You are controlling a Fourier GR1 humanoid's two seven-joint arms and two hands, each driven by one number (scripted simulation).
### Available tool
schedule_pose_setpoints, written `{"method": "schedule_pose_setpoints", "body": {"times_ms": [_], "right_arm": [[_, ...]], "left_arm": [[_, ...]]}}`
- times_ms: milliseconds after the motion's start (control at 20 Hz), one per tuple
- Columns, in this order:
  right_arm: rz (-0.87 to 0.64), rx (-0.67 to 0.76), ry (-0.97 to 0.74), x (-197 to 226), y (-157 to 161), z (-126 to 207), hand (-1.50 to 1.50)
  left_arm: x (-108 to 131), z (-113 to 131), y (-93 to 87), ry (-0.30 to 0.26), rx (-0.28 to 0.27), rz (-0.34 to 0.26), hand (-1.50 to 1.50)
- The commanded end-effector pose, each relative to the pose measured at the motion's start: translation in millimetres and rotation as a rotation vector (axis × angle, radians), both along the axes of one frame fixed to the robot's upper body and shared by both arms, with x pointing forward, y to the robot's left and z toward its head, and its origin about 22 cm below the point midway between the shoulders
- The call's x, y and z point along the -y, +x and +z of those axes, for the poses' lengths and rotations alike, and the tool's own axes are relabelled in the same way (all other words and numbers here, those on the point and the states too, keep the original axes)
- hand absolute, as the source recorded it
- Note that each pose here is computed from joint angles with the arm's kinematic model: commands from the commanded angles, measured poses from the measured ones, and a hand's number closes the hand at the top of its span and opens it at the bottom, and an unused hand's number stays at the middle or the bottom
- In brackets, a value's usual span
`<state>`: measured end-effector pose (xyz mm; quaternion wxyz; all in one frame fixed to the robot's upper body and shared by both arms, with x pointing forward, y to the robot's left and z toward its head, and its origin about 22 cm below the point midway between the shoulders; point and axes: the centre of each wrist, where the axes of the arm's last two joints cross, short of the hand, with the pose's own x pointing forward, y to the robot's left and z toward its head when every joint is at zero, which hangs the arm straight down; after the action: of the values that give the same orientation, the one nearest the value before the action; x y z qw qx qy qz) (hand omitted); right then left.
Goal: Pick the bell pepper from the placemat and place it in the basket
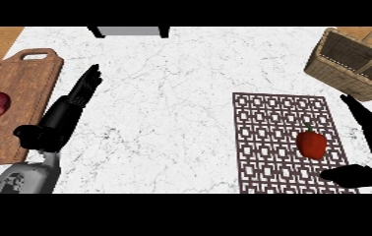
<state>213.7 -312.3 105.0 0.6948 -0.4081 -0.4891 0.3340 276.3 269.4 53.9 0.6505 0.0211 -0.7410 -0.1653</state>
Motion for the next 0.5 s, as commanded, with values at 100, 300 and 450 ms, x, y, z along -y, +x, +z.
{"method": "schedule_pose_setpoints", "body": {"times_ms": [100,300,450], "right_arm": [[0.032,0.047,0.039,-2,-2,-1,-1.5],[0.017,0.018,0.027,-11,-5,-11,-1.5],[0.01,-0.015,-0.018,-2,14,-16,-1.5]], "left_arm": [[-11,18,19.9,-0.004,-0.003,-0.003,0.0],[6,7,-0.6,0.009,0.007,-0.008,0.0],[-2,10,3.8,-0.008,-0.01,-0.009,0.0]]}}
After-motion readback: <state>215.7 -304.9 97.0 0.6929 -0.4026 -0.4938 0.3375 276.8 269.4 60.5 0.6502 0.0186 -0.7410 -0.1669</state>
